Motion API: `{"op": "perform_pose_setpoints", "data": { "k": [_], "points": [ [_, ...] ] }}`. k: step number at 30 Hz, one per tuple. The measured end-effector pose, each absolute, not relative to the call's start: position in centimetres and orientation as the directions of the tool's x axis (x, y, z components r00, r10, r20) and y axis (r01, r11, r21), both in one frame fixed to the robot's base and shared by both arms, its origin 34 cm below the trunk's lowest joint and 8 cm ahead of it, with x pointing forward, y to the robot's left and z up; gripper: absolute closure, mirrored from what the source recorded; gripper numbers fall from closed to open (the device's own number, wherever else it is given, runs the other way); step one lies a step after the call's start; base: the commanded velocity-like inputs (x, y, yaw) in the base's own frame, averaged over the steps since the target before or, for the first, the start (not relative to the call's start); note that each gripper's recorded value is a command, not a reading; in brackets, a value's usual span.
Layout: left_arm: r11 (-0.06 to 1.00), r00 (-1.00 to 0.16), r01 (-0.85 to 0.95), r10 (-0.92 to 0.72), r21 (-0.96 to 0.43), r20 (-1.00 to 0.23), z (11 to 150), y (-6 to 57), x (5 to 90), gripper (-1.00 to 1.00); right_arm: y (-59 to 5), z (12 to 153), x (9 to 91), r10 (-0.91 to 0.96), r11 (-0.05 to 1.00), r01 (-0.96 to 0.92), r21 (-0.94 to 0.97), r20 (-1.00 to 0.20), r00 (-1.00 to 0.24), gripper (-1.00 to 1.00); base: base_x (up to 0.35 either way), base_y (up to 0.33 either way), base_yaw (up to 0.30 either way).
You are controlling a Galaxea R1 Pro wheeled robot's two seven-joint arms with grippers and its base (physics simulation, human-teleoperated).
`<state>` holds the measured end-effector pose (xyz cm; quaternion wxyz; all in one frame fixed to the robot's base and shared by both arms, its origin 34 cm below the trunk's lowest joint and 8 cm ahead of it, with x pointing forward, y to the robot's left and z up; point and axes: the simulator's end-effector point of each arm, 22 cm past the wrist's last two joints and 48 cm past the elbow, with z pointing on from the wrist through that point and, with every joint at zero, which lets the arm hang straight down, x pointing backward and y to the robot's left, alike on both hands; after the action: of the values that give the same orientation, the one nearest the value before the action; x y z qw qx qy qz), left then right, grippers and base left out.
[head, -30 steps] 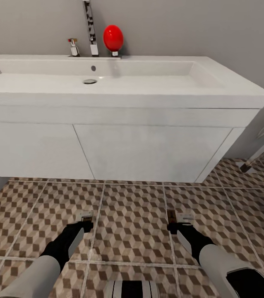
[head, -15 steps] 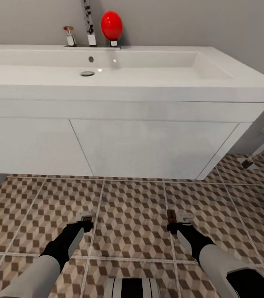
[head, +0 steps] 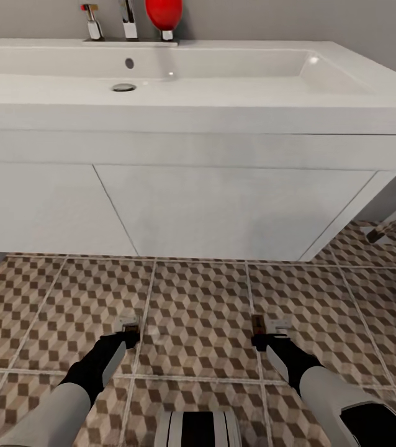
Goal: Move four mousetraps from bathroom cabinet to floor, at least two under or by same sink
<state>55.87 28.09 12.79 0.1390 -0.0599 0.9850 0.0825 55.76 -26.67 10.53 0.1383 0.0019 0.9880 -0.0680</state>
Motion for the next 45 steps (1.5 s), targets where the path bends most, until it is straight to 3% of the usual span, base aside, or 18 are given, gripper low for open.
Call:
{"op": "perform_pose_setpoints", "data": {
  "k": [26,37,45],
  "points": [
    [0.979,-0.966,-0.135,-0.096,0.152,-0.242,10.5,28.1,54.2,1.00,-26.6,8.2,53.9,-0.017,0.991,0.013,-0.133,-0.228,-0.974,1.00,0.000,0.000,0.000],
    [0.985,-0.902,-0.151,-0.105,0.080,-0.419,15.6,25.5,62.4,1.00,-25.3,10.8,59.1,-0.015,0.993,0.019,-0.116,-0.289,-0.957,1.00,0.000,0.000,0.000],
    [0.987,-0.896,-0.146,-0.107,0.059,-0.431,16.4,24.5,63.2,1.00,-24.7,12.1,60.9,-0.010,0.992,0.028,-0.119,-0.309,-0.951,1.00,0.000,0.000,0.000]
  ]
}}
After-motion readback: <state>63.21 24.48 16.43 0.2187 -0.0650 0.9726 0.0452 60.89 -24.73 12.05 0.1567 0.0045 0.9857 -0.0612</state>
